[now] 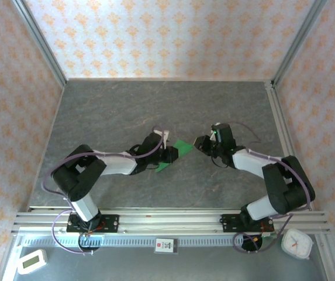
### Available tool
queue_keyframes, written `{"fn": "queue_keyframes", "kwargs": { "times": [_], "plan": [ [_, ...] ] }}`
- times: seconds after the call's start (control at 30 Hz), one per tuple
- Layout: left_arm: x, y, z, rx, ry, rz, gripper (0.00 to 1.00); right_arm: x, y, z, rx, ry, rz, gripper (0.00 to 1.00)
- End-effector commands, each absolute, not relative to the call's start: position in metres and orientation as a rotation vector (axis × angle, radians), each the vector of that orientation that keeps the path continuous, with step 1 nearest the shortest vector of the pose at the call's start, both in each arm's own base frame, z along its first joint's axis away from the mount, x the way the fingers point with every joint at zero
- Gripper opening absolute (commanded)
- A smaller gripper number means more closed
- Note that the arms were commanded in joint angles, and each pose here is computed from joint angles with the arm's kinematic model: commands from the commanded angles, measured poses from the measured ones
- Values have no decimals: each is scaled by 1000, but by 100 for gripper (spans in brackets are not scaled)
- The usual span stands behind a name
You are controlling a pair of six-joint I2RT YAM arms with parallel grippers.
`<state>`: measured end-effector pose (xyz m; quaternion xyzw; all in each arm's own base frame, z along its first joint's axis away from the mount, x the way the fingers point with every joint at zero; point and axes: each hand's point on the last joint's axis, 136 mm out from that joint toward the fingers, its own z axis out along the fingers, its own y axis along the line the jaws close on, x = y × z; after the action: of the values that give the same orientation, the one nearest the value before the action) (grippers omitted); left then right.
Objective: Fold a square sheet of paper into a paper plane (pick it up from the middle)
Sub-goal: Fold the wing for the fifth time at the center of the table.
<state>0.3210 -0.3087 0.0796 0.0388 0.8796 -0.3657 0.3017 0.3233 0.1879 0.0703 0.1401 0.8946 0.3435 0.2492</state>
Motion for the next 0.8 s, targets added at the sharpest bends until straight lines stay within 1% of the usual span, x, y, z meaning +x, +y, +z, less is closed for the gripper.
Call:
{"fn": "queue_keyframes", "kwargs": {
  "times": [0.0, 0.07, 0.23, 0.4, 0.6, 0.77],
  "plan": [
    [333, -295, 117, 40, 2271, -981, 28, 310, 192, 69, 441, 2420, 945, 23],
    [335, -278, 114, 8, 2284, -917, 33, 301, 194, 67, 447, 2415, 964, 21],
    [336, -246, 78, -26, 2384, -788, 34, 284, 186, 55, 481, 2419, 956, 11],
    [344, -240, 50, 29, 2455, -683, 33, 280, 190, 44, 462, 2449, 969, 1],
    [352, -245, 28, 71, 2518, -637, 29, 281, 204, 34, 429, 2482, 1004, 0],
    [349, -253, 28, 111, 2531, -660, 29, 284, 216, 31, 404, 2494, 1032, 0]
  ]
}}
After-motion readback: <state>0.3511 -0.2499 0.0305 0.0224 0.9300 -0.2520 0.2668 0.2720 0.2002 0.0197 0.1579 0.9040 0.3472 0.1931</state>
